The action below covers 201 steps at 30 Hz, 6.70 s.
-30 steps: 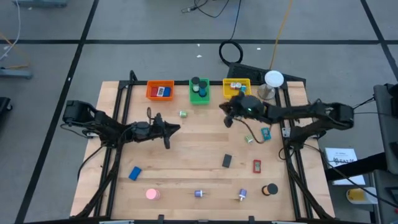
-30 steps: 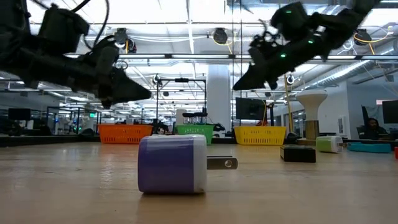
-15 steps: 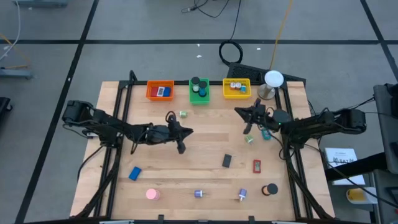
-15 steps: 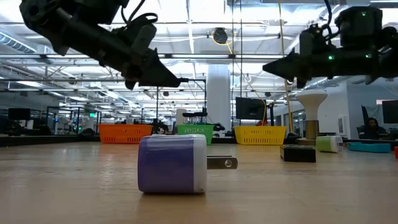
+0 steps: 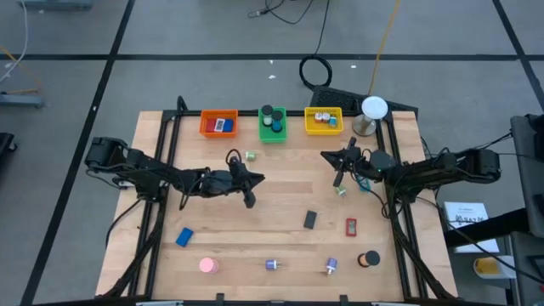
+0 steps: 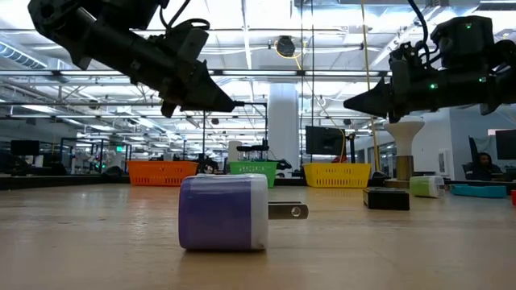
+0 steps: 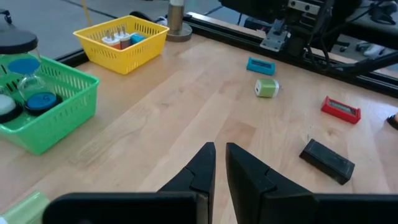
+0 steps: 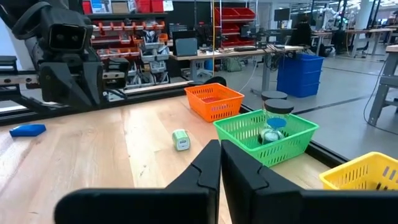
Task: Pick & Place Office items
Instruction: Put the black digital clock into the orange bin
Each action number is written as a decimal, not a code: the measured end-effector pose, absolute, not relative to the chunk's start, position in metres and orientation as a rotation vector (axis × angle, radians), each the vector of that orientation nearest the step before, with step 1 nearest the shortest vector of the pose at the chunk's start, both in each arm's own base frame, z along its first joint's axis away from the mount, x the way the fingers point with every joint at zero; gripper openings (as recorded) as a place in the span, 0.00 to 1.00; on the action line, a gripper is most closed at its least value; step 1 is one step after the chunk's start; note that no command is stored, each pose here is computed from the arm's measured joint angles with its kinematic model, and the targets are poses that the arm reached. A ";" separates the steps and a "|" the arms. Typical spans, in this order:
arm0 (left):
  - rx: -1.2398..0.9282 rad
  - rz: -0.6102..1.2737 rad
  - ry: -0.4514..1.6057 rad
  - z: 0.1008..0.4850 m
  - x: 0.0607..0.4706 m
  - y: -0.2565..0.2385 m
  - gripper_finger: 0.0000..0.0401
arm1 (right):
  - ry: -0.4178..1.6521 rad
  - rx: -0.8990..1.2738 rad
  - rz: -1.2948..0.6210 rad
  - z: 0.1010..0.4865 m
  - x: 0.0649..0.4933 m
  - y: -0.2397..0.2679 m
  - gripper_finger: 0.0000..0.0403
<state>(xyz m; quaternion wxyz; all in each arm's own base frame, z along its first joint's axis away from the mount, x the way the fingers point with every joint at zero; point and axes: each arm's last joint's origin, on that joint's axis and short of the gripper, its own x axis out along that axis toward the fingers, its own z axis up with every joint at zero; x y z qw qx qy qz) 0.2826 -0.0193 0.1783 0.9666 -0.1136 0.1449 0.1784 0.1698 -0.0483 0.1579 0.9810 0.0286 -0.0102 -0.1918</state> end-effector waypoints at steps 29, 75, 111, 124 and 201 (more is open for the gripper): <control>-0.670 0.470 0.813 0.188 0.265 -0.124 0.09 | 0.042 -0.051 -0.385 0.154 0.170 -0.048 0.02; -0.478 0.275 0.310 0.108 0.331 -0.153 0.08 | -0.031 -0.055 -0.386 0.161 0.170 -0.048 0.02; -0.103 -0.087 0.151 0.092 0.299 -0.037 0.01 | 1.174 -0.218 0.222 0.176 0.272 0.051 0.38; -0.127 -0.087 0.184 0.089 0.297 -0.045 0.01 | 1.093 -0.556 0.552 0.150 0.292 0.075 0.69; -0.380 0.370 0.663 0.134 0.295 -0.025 0.17 | 0.241 -0.137 -0.104 0.176 0.251 -0.031 0.00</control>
